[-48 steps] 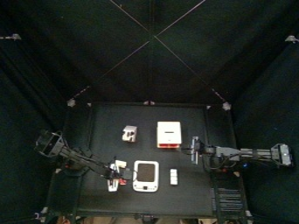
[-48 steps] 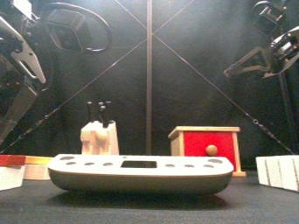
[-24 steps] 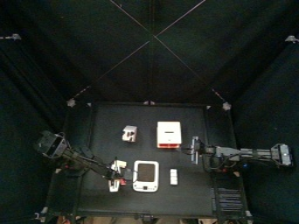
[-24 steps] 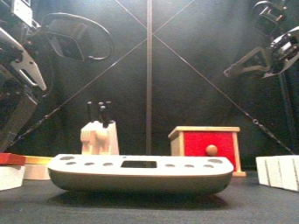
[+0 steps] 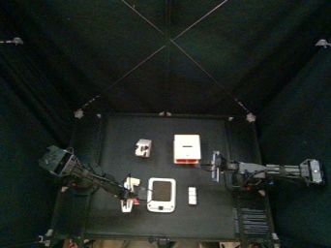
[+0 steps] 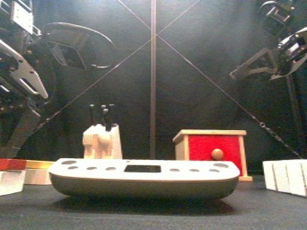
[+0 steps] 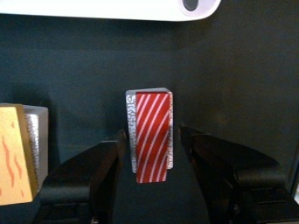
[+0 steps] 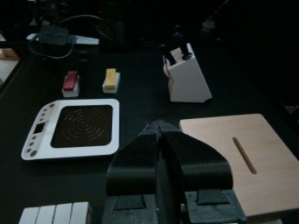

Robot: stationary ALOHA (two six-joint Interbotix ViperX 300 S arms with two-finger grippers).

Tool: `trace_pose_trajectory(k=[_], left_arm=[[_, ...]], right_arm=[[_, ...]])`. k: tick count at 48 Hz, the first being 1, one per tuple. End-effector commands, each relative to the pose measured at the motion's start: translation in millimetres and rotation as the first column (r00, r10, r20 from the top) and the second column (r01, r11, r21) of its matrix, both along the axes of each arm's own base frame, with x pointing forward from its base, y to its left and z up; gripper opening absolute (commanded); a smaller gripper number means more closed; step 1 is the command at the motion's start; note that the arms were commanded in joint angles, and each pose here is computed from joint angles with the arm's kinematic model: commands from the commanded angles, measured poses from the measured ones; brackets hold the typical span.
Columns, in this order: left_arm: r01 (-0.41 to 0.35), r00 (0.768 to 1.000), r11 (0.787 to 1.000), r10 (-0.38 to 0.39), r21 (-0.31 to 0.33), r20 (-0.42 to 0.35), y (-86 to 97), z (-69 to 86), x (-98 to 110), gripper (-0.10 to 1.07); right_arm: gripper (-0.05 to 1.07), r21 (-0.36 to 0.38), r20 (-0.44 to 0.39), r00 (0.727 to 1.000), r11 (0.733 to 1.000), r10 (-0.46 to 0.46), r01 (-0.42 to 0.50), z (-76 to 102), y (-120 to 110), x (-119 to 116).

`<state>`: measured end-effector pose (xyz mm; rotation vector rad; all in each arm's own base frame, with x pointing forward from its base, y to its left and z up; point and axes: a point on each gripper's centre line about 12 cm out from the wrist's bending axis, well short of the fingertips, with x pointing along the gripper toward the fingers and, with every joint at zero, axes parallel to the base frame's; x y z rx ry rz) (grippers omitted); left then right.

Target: Grab salmon sushi

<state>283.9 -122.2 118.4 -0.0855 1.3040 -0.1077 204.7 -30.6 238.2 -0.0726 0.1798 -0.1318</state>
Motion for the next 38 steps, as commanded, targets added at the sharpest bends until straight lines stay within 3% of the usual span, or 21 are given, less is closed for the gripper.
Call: trace_pose_trajectory(k=[1, 12, 28, 38], left_arm=[[0.005, 1.0, 1.0, -0.005, 0.0, 0.02, -0.6, 3.8, 4, 0.86], [0.007, 1.0, 1.0, -0.007, 0.001, 0.02, -0.8, 3.8, 5, 0.83], [0.007, 1.0, 1.0, -0.007, -0.002, 0.026, -1.2, 5.6, 6, 0.59], [0.003, 0.999, 1.0, -0.002, -0.014, 0.044, -3.1, 13.3, 10, 0.54]], right_arm=[[0.01, -0.002, 0.012, 1.0, 1.0, -0.001, 0.001, 4.3, -1, 2], [0.01, 0.0, 0.012, 1.0, 1.0, -0.002, 0.002, 4.3, -1, 2], [0.01, 0.0, 0.011, 1.0, 1.0, -0.002, 0.002, 4.1, -1, 2], [0.01, -0.001, 0.014, 1.0, 1.0, -0.002, 0.002, 4.9, -1, 3]])
